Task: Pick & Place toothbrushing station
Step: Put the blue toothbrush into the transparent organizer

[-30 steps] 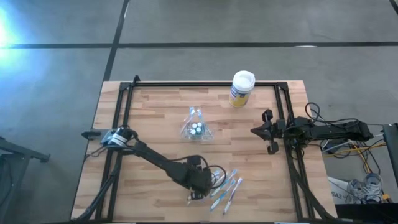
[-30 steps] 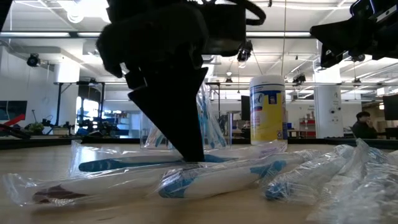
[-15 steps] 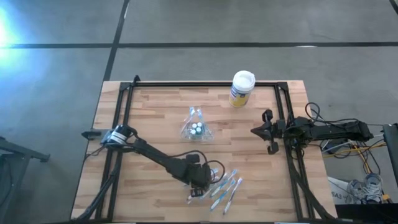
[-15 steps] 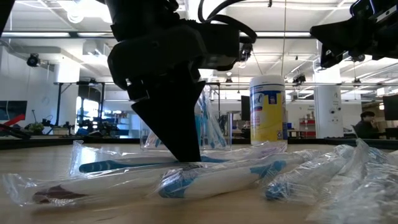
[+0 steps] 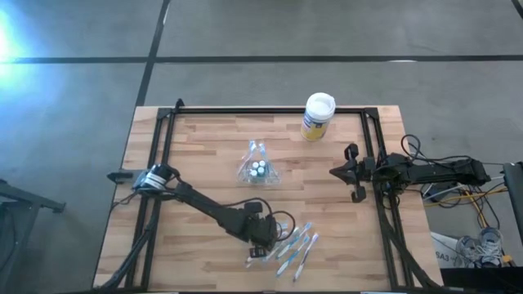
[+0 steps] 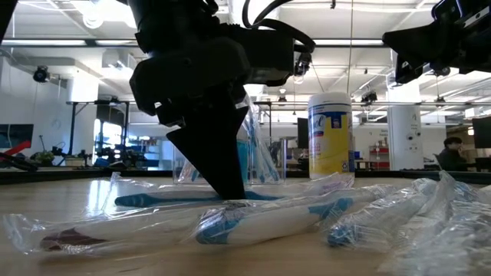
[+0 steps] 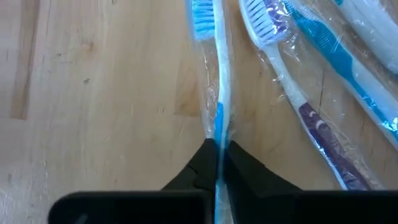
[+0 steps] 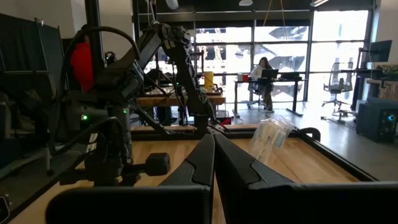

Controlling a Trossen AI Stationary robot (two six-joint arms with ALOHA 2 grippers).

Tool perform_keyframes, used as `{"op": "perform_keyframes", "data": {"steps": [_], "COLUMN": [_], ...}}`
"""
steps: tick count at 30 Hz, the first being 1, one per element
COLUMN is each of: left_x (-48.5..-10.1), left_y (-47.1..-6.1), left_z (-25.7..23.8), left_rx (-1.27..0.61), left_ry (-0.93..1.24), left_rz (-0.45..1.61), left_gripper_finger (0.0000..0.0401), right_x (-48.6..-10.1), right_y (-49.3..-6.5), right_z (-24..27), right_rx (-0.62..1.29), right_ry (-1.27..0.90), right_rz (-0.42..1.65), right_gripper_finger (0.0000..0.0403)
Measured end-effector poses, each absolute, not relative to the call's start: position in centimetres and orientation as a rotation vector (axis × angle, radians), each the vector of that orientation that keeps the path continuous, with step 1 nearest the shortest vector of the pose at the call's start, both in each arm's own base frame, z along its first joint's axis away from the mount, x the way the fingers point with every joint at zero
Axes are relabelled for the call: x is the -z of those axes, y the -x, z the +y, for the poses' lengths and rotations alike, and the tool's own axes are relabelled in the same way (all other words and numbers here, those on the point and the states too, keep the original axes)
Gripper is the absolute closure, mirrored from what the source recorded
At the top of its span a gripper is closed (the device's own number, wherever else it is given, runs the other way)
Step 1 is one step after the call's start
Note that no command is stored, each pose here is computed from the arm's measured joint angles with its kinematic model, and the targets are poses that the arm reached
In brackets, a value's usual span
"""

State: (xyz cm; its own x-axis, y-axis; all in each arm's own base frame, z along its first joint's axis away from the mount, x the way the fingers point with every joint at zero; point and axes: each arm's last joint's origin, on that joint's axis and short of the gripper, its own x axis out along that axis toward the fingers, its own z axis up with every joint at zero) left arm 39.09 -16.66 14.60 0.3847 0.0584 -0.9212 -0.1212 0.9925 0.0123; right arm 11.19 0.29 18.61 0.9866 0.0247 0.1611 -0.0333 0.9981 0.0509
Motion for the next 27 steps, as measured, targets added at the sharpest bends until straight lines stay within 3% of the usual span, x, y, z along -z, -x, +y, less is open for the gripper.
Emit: {"op": "perform_keyframes", "data": {"steps": [6,10,20,27], "left_x": [-15.9,-18.8,-27.7,-28.5], "left_y": [-38.1,-36.7,-28.4,-21.5], "left_z": [-16.8,-17.0,-15.6,-12.1], "left_rx": [-0.088,-0.064,-0.023,0.037], "left_ry": [0.018,-0.065,-0.094,0.048], "left_rz": [1.186,1.150,0.785,0.457], "left_gripper_finger": [0.0373,0.0387,0.0382,0.0388], "right_x": [-18.6,-18.6,-18.6,-18.6], "right_y": [-11.2,-11.2,-11.2,-11.2], "right_z": [0.3,0.3,0.3,0.3], "right_rx": [-0.029,-0.029,-0.029,-0.029], "right_ry": [-0.053,-0.053,-0.053,-0.054], "right_rz": [-0.161,-0.161,-0.161,-0.161], "right_gripper_finger": [0.0394,0.0394,0.0394,0.0394]}}
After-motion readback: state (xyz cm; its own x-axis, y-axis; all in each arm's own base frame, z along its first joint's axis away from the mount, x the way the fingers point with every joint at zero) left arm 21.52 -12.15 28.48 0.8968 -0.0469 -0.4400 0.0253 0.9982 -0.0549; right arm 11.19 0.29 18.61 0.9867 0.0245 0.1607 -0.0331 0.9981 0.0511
